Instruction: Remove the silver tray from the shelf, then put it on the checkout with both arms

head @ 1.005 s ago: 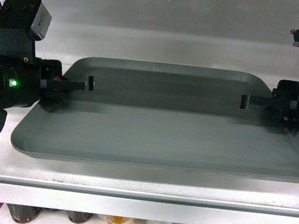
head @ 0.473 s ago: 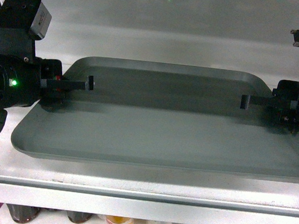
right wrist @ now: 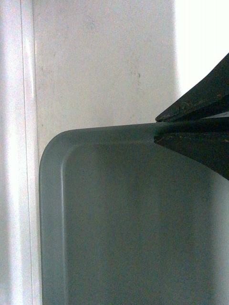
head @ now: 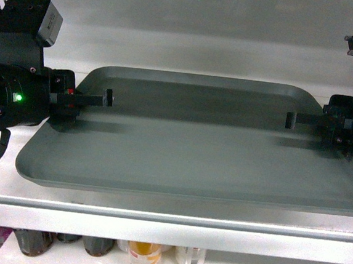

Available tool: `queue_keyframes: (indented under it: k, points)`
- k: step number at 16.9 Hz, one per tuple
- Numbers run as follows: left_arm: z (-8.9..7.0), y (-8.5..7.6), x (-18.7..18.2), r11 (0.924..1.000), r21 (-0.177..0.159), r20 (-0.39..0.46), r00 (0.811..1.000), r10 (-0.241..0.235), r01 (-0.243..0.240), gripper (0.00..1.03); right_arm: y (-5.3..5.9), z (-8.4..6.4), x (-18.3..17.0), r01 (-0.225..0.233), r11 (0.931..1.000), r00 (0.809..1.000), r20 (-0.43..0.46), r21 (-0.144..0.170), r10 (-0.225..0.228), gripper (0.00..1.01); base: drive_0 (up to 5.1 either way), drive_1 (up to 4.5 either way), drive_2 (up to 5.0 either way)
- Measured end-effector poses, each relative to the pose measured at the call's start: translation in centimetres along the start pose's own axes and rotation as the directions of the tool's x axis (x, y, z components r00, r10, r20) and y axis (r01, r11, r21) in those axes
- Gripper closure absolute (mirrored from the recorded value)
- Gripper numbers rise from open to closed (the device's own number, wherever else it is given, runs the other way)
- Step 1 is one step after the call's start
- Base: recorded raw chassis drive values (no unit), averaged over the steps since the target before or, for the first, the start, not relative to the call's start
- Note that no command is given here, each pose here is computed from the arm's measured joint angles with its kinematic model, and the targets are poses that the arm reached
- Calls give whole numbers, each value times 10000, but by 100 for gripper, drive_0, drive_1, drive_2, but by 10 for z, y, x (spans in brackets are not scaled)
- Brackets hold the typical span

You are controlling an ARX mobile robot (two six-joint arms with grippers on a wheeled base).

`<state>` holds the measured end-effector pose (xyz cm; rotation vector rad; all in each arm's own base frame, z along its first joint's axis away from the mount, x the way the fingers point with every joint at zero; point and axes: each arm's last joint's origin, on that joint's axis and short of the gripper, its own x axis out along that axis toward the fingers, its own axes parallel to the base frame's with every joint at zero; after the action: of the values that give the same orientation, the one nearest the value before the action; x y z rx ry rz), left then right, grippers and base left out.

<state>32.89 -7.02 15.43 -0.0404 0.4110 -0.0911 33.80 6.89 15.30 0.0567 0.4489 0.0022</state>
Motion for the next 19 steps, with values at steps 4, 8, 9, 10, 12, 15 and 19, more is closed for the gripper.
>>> queue_keyframes:
  k: [4, 8, 9, 10, 12, 15, 19]
  points:
    - [0, 0, 0, 10000, 2, -2, 10000, -15, 15, 99, 2, 0, 0, -49, 10000, 10000, 23, -11, 49, 98, -51, -331, 424]
    - [0, 1, 0, 10000, -6, -19, 10000, 11, -11, 99, 2, 0, 0, -29, 10000, 10000, 4, -22, 29, 98, -11, -401, 378]
    - [0, 0, 0, 10000, 0, -9, 10000, 23, -23, 99, 2, 0, 0, -3, 10000, 10000, 4, -23, 3, 98, -20, -412, 373]
    - [0, 0, 0, 10000, 1, -2, 10000, 19, -19, 99, 2, 0, 0, 1, 10000, 10000, 4, -23, -1, 98, -20, -412, 373]
    - [0, 0, 0, 10000, 0, -6, 10000, 23, -23, 99, 2, 0, 0, 1, 10000, 10000, 4, -23, -1, 98, -20, -412, 373]
    - [0, 0, 0, 10000, 1, -14, 10000, 20, -20, 99, 2, 0, 0, 1, 10000, 10000, 4, -23, -1, 98, -20, -412, 373]
    - [0, 0, 0, 10000, 1, -16, 10000, -7, 7, 99, 2, 0, 0, -22, 10000, 10000, 10, -23, 22, 98, -3, -426, 420]
